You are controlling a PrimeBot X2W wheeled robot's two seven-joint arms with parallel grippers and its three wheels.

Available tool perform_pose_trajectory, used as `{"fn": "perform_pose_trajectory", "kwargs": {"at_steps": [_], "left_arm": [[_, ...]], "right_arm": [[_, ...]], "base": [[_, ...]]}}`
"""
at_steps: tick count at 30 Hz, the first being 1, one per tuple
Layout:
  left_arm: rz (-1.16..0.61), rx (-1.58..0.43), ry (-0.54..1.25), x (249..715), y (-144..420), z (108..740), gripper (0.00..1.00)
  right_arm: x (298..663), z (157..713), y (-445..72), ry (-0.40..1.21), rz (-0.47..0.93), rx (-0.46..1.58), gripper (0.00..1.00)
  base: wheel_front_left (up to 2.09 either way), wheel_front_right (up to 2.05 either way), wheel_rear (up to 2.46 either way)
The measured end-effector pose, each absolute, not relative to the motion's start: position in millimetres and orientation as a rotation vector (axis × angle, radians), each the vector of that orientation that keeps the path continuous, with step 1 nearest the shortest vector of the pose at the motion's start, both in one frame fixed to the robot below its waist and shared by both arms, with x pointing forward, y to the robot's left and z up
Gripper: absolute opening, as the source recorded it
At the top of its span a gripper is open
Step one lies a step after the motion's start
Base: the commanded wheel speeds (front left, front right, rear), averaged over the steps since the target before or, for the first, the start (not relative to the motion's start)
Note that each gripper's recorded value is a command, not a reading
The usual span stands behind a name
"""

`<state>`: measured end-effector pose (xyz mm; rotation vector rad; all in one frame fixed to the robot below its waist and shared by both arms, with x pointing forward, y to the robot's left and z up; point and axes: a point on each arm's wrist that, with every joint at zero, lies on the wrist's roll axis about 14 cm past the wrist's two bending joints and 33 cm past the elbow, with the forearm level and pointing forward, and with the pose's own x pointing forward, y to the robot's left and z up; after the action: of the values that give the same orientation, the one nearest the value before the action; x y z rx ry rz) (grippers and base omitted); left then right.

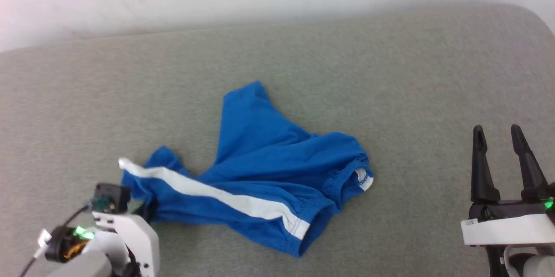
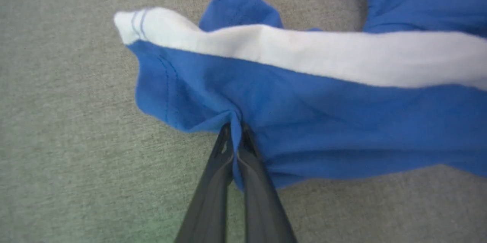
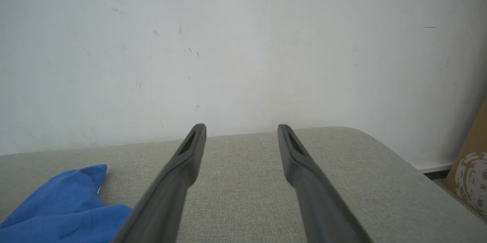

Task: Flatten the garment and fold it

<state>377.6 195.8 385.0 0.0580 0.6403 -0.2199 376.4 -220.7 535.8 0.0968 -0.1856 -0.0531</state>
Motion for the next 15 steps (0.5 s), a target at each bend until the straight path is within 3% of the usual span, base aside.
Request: {"fn": "perform_pose_trajectory", "kwargs": {"at_steps": [2,3,8,15], "left_arm": [[-0.208,0.051,0.633,371.9,197.0,385.3,0.0],[-0.202,0.046,0.615,371.0,196.5,387.3,1.0],[-0.169,0.037,0.418,378.0,193.4,416.9,1.0],[-0.06,0.18,0.029,400.2,199.6,514.0,1.0]], "right_arm": [[377.3,540.6,-213.2,-0.198,-0.029,0.079,1.0],[377.4,543.2,-210.4,-0.205,-0.019,0.071,1.0],[383.5,571.8,-196.2,-0.287,0.028,-0.01,1.0],[405.3,630.9,-155.7,-0.452,0.237,-0.184,1.0]], "base": [[0.0,0.0,0.0],[0.0,0.0,0.0],[0.0,0.0,0.0],[0.0,0.0,0.0]]}}
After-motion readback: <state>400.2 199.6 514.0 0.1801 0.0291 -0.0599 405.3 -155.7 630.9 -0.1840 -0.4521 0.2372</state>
